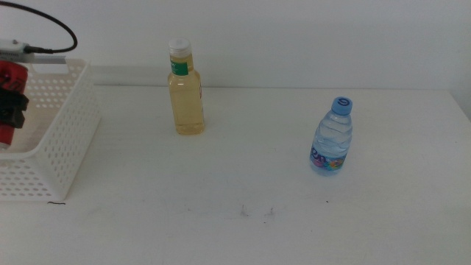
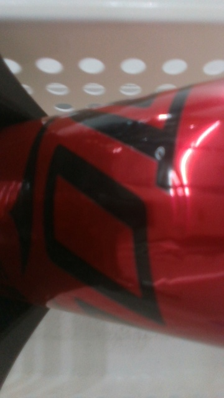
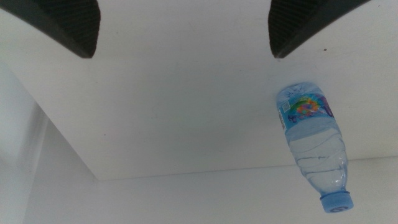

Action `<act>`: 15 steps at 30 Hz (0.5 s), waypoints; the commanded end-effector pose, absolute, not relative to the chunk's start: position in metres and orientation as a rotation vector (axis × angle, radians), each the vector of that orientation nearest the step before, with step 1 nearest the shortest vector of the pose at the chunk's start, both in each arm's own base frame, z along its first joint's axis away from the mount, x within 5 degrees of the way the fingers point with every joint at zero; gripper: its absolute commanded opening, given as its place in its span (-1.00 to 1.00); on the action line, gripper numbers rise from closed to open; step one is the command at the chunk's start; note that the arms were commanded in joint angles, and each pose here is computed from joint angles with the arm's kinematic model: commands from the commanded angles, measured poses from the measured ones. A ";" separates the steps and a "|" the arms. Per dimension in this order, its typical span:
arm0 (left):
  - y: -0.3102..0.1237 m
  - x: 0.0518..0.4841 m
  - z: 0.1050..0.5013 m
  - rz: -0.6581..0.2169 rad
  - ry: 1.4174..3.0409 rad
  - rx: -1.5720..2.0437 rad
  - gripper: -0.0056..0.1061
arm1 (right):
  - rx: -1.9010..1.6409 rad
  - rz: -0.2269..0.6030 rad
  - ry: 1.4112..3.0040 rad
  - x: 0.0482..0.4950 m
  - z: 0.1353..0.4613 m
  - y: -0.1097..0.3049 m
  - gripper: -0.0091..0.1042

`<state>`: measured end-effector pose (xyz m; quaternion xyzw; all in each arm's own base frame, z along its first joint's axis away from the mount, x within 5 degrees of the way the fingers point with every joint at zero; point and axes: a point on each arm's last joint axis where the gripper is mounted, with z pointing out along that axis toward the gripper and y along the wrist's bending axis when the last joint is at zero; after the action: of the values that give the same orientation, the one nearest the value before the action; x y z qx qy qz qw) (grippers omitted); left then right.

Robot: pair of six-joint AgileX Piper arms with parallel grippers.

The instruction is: Use arms to grab the bottles and put them into the dustbin to the left of the table.

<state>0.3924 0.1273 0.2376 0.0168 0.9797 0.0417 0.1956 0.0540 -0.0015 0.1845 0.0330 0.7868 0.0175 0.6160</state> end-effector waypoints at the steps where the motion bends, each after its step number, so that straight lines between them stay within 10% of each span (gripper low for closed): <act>1: 0.130 0.399 0.242 0.136 2.681 0.039 -0.87 | 0.075 0.027 1.799 0.054 0.185 -0.002 0.75; 7: 0.131 0.404 0.225 0.130 2.712 0.072 -0.49 | 0.075 0.027 1.799 0.054 0.185 -0.002 0.75; 11: 0.132 0.405 0.222 0.127 2.719 0.072 0.12 | 0.075 0.027 1.799 0.054 0.185 -0.002 0.75; 12: 0.132 0.405 0.222 0.128 2.717 0.072 0.56 | 0.075 0.027 1.799 0.054 0.185 -0.002 0.75; 15: 0.132 0.405 0.222 0.125 2.717 0.057 0.78 | 0.075 0.027 1.799 0.054 0.185 -0.002 0.75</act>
<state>0.4037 0.1310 0.2141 0.0266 0.9801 0.0421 0.1923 0.0540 -0.0015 0.1845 0.0330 0.7868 0.0175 0.6160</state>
